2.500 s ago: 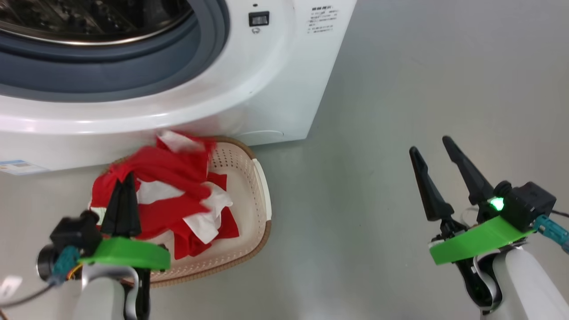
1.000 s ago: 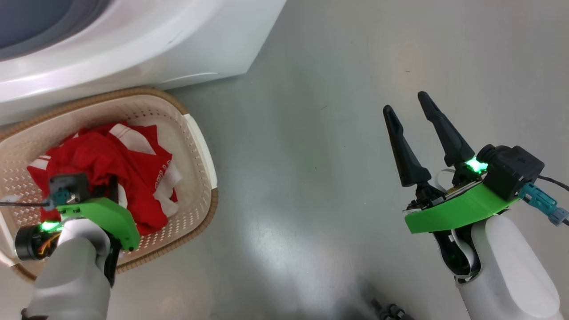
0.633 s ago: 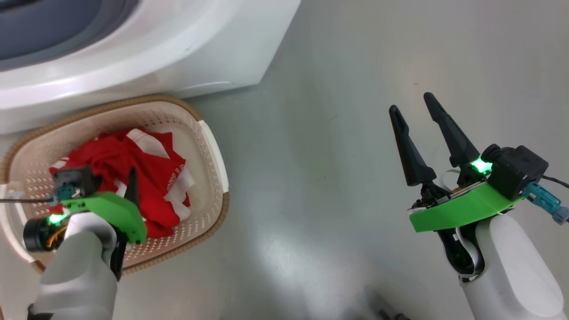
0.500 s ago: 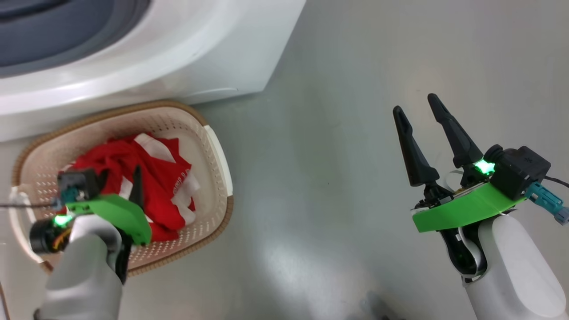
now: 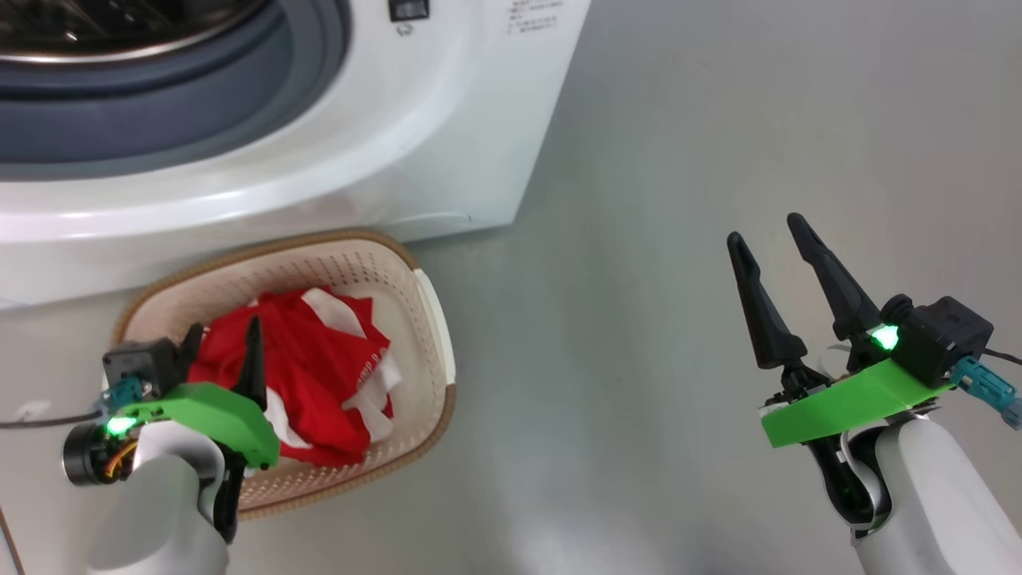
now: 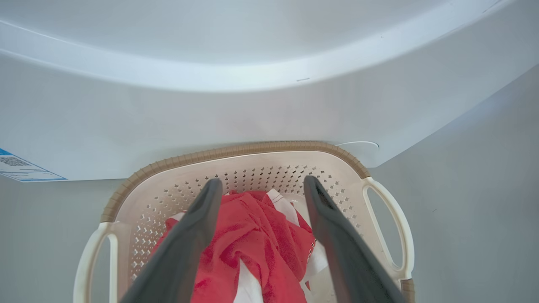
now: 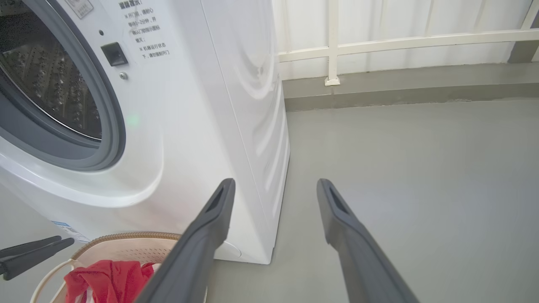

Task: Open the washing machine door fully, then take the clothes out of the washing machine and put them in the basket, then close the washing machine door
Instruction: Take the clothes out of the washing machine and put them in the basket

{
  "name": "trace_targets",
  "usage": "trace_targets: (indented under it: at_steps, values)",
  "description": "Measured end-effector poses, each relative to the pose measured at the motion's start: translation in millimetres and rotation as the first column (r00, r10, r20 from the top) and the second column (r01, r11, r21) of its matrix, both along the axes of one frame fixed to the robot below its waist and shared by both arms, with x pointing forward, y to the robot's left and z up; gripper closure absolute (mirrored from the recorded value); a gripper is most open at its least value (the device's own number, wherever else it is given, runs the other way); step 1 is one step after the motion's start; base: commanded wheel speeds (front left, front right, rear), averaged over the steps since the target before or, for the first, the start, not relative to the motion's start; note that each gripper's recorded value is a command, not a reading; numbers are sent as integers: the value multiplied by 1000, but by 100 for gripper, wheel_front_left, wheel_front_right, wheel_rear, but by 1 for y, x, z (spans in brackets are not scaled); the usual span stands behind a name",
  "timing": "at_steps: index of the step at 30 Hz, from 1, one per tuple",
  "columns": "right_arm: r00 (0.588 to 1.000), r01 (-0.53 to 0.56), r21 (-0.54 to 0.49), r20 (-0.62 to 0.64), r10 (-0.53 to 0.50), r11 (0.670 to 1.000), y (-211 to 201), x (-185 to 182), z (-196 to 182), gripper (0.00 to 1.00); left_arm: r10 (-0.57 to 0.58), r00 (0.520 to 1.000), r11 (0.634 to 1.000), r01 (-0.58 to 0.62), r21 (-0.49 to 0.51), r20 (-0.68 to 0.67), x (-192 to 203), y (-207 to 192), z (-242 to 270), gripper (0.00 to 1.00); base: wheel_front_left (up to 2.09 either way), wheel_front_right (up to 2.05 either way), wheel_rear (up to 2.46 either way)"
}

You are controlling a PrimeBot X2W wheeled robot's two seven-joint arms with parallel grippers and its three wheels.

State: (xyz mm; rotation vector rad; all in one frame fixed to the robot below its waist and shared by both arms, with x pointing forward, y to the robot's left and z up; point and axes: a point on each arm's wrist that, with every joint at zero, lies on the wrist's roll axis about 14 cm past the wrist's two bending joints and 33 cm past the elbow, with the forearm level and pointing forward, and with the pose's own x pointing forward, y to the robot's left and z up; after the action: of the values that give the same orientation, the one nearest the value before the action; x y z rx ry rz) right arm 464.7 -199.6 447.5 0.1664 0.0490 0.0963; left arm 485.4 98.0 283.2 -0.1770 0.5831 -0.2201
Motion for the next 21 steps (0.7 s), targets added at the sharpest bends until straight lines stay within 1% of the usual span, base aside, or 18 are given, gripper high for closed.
trace_targets:
  at_steps: [6, 9, 16, 21]
  values:
    - [999, -8, -1, 46, 8, 1000, 2, -2, 20, 0, 46, 995, 999, -45, -16, 88, -1, 12, 32, 0, 0, 0, 0]
    - [999, -9, -1, 49, 9, 1000, 2, -10, 24, 0, 67, 988, 998, -64, -25, 138, -1, 18, 50, 0, 0, 0, 0]
    - [997, -14, -3, 74, 14, 1000, 3, -22, 37, 0, 105, 962, 994, -94, -52, 252, -6, 25, 91, 0, 0, 0, 0]
    - [996, -13, -1, 84, 13, 1000, 3, -33, 44, 0, 115, 942, 993, -104, -52, 316, -14, 31, 115, 0, 0, 0, 0]
